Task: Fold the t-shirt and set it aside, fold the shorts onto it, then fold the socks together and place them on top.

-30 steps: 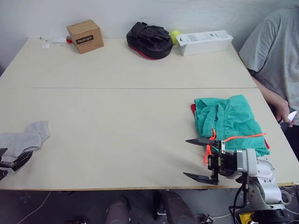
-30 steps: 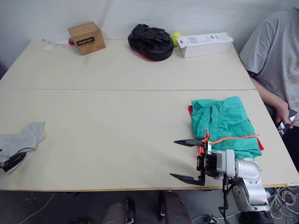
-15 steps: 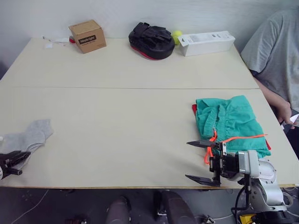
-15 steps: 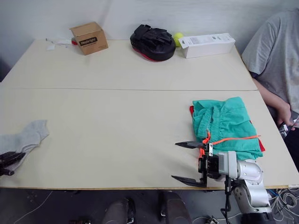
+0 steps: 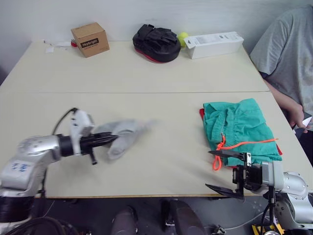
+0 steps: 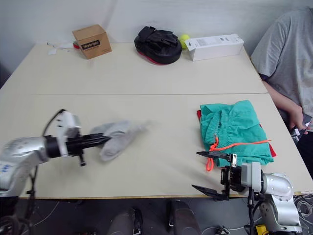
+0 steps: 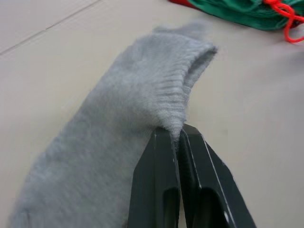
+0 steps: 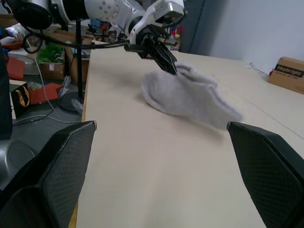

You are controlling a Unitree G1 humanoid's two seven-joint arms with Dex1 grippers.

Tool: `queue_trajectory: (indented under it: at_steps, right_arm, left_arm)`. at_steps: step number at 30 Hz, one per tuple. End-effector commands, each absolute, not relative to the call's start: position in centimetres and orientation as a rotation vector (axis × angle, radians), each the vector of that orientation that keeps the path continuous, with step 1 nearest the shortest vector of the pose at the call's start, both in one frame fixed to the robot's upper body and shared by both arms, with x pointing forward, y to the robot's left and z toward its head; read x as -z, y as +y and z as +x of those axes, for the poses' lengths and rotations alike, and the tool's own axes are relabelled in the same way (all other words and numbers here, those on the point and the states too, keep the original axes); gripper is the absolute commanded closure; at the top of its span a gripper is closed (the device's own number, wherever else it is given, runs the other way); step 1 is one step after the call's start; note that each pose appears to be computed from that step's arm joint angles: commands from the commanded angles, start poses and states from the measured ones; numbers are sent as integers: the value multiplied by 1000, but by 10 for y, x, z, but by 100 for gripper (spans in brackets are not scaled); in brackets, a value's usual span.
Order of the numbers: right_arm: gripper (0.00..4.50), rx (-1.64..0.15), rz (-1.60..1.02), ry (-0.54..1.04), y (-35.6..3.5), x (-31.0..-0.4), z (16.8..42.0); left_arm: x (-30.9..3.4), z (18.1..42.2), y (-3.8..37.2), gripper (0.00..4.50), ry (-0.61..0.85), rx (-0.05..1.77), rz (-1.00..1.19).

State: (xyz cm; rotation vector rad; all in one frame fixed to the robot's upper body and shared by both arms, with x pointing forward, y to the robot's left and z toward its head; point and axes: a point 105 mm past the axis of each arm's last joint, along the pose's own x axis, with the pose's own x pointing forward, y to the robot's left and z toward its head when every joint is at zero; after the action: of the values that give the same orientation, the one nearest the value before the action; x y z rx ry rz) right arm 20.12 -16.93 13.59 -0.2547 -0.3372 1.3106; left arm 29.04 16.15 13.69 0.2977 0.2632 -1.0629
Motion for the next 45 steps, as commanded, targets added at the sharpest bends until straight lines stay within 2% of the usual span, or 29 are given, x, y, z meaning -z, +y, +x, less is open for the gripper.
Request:
queue_trajectory:
  at_steps: [1, 6, 9, 14, 18, 22, 26, 28, 29, 34, 36, 39, 43, 45]
  right_arm:
    - [0, -1307, -289, -369, -162, -148, 200]
    - [0, -1291, -289, -362, -154, -154, 203]
    - [0, -1271, -294, -351, -154, -156, 205]
    - [0, -1253, -300, -326, -157, -158, 206]
    - [0, -1253, -299, -295, -157, -159, 205]
    - [0, -1253, -289, -247, -159, -159, 205]
    - [0, -1262, -223, -182, -162, -166, 203]
    - [0, -1260, -153, -130, -159, -171, 205]
    - [0, -1238, -124, -72, -156, -170, 208]
    - [0, -1193, 97, 192, -123, -161, 219]
    - [0, -1189, 135, 300, -110, -152, 221]
    - [0, -1167, 139, 371, -101, -145, 227]
    - [0, -1091, 61, 441, -86, -116, 239]
    - [0, -1033, 59, 444, -83, -107, 246]
  left_arm:
    - [-123, 302, 144, 446, 277, 1115, 406]
    - [-118, 310, 108, 446, 255, 1211, 405]
    - [-112, 293, 94, 446, 283, 1310, 355]
    - [-105, 271, 94, 446, 307, 1371, 347]
    - [-102, 269, 96, 347, 308, 1349, 336]
    - [-116, 268, 98, 221, 201, 1353, 267]
    - [-139, 253, 133, 97, 159, 1390, 143]
    - [-144, 250, 155, 97, 183, 1353, 134]
    - [-143, 251, 167, 97, 217, 1307, 141]
    - [-135, 268, 207, 2, 312, 1095, 101]
    - [-132, 276, 210, 2, 339, 1057, 65]
    - [-131, 284, 207, 2, 351, 1060, 52]
    - [-136, 321, 208, 2, 342, 968, 61]
    - [-137, 332, 197, 2, 331, 988, 75]
